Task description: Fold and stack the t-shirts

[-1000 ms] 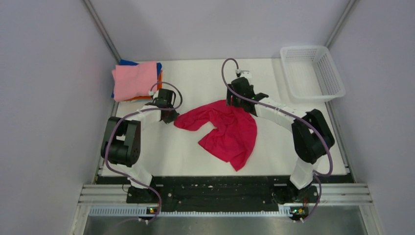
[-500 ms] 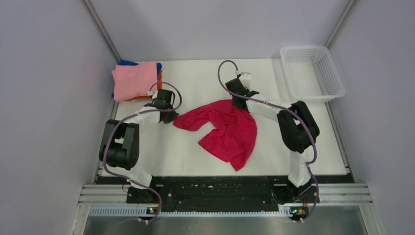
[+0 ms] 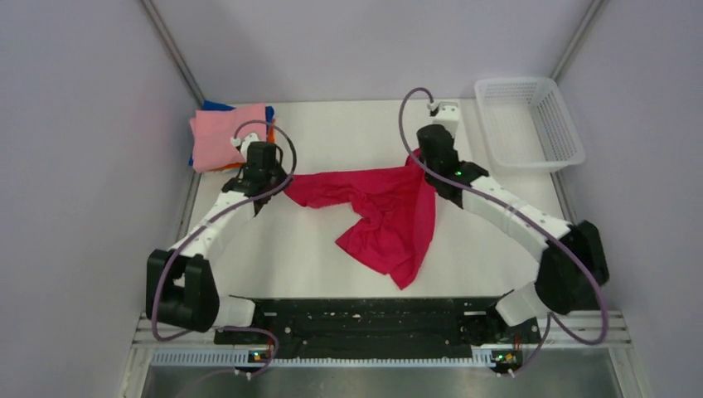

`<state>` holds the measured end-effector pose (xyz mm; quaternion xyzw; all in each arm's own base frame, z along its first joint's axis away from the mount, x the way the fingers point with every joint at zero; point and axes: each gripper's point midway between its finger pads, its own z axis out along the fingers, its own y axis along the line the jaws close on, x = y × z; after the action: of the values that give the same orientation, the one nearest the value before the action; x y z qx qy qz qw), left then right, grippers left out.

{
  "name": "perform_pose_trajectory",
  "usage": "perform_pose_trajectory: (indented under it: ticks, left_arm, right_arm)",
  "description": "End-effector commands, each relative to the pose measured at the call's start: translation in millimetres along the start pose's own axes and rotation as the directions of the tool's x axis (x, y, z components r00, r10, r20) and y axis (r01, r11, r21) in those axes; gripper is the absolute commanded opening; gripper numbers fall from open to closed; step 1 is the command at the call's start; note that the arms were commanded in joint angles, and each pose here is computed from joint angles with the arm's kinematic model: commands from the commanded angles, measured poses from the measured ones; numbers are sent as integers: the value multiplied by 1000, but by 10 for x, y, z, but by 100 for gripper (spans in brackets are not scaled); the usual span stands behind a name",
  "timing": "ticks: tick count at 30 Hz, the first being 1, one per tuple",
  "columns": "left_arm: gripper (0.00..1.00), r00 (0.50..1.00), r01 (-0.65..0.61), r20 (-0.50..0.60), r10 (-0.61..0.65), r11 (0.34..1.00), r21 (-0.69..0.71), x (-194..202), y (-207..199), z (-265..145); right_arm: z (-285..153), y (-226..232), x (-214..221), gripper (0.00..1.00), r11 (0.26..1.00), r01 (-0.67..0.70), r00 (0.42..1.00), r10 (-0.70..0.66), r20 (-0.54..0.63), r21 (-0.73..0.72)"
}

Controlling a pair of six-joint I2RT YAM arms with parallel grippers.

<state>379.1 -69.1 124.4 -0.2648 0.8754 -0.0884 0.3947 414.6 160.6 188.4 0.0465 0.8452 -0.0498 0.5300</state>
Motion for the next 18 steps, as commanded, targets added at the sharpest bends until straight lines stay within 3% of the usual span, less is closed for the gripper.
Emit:
perform_pose_trajectory:
  ticks: [1, 5, 11, 16, 18]
  left_arm:
    - [0, 969, -10, 243, -32, 985, 170, -759, -379, -679]
    - [0, 893, -49, 437, -103, 945, 324, -1297, -605, -1487]
    - [0, 706, -129, 669, -230, 888, 441, -1900, -582, -2930]
    - [0, 556, -188, 774, -304, 861, 473, -2086, -375, -3912]
    - [0, 524, -216, 788, -322, 845, 489, -2083, -334, -4160]
  right_arm:
    - [-678, -252, -960, 0, 992, -65, 952, 95, 291, -112]
    - [-1355, -296, -1516, 0, 952, -32, 876, 173, 451, -304]
    - [-2456, -649, -2245, 0, 896, 27, 728, 286, 623, -443]
    - [-3196, -831, -2499, 0, 833, 116, 651, 349, 675, -542]
    - [-3449, -872, -2547, 0, 800, 151, 628, 376, 681, -581]
